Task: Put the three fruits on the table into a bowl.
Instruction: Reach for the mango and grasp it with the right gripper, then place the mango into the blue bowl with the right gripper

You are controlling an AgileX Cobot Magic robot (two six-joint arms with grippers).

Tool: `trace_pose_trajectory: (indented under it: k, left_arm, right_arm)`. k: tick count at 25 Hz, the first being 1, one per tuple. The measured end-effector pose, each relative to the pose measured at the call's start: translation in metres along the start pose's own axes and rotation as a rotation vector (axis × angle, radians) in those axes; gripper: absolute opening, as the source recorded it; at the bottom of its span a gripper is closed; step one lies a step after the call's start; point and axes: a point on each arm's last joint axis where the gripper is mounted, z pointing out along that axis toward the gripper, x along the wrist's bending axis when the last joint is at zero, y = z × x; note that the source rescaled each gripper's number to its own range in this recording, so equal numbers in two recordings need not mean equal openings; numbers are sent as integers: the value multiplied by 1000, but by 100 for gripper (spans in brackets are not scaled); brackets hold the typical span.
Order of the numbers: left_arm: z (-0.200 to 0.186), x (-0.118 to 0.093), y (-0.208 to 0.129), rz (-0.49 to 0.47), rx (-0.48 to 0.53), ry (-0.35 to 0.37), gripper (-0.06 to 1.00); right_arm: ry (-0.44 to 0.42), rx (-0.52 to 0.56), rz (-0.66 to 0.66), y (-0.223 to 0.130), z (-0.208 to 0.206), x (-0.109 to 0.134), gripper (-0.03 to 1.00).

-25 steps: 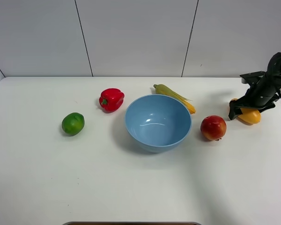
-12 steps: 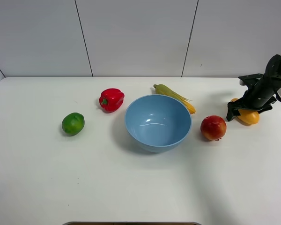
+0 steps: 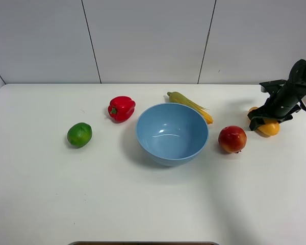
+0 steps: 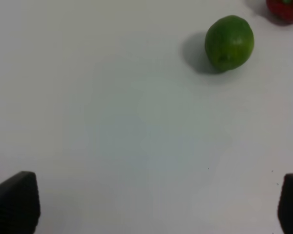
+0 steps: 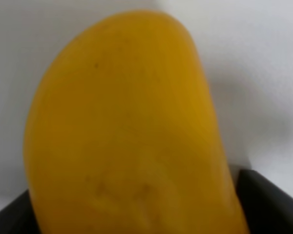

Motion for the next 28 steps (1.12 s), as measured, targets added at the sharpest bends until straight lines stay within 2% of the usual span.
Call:
trace_pose_trajectory:
  k: [2,20,24,28]
  left_arm:
    - [0,0,0,0,0,0,100]
    - [0,0,0,0,0,0,100]
    - [0,0,0,0,0,0,100]
    - [0,0,0,0,0,0,100]
  right_arm:
    - [-1,-2,0,0,0,0,2]
    - [1,-4,15,0,0,0,1]
    - [6,-20,39,2,-10,1,1]
    - [-11,-78,52,7,-38,2,1]
